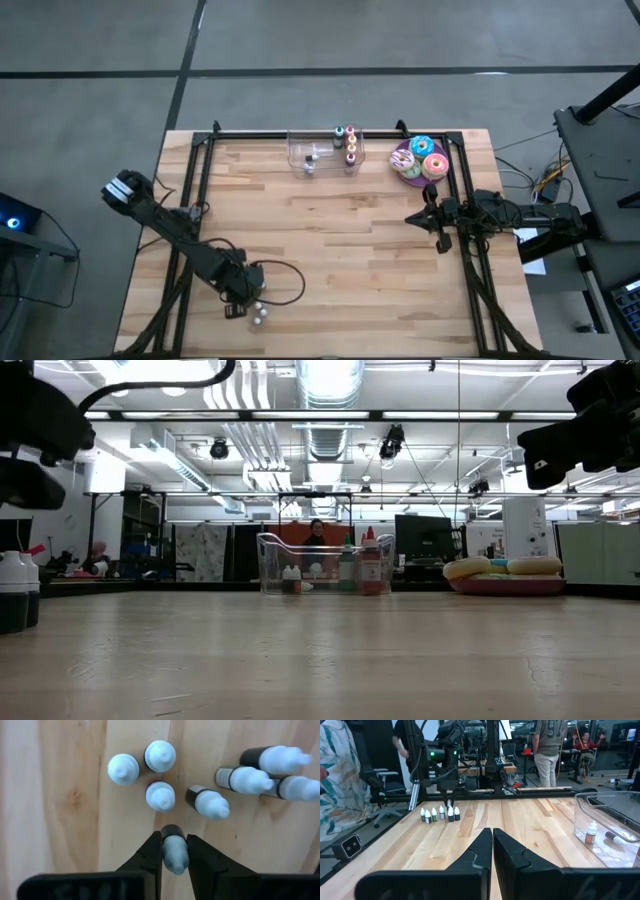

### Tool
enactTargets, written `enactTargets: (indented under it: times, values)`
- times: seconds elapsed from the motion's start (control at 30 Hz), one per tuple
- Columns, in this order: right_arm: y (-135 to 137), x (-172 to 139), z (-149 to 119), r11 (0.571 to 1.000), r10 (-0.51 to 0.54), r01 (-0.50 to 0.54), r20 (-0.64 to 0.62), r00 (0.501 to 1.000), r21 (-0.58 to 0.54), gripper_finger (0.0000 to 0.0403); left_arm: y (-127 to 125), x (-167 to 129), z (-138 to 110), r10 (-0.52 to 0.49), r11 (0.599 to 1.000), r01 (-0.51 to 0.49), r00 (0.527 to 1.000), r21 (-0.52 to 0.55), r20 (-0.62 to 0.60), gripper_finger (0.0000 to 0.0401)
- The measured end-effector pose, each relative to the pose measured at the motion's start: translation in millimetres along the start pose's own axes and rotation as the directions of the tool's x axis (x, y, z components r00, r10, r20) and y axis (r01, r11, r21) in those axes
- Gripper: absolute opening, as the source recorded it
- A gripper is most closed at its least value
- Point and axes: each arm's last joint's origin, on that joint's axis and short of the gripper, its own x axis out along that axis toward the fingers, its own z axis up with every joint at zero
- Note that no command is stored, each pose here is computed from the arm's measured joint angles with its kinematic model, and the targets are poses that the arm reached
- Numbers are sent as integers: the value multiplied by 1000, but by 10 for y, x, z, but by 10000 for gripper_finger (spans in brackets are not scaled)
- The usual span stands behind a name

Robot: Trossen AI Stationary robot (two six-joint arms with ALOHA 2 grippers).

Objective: Pick & Place food coloring
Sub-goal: Put the small bottom left black food coloring bottle into the transparent bin

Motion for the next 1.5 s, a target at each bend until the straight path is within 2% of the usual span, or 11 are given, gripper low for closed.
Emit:
enactTargets:
  times: [0.33,0.67,1.0,1.5]
  values:
    - [0,0,0,1000,-1,1,0,1000,0,8,138,-619,208,63,997,-62,998,42,-19,43]
    - [0,0,0,1000,-1,1,0,1000,0,8,548,-1217,669,111,990,-121,987,79,115,43]
    - [-1,0,-1,1000,-1,1,-1,1000,0,9,1148,-1472,972,166,985,-171,961,6,223,44]
    - [0,0,0,1000,-1,1,0,1000,0,9,1737,-1958,1358,244,969,-240,902,-56,357,44]
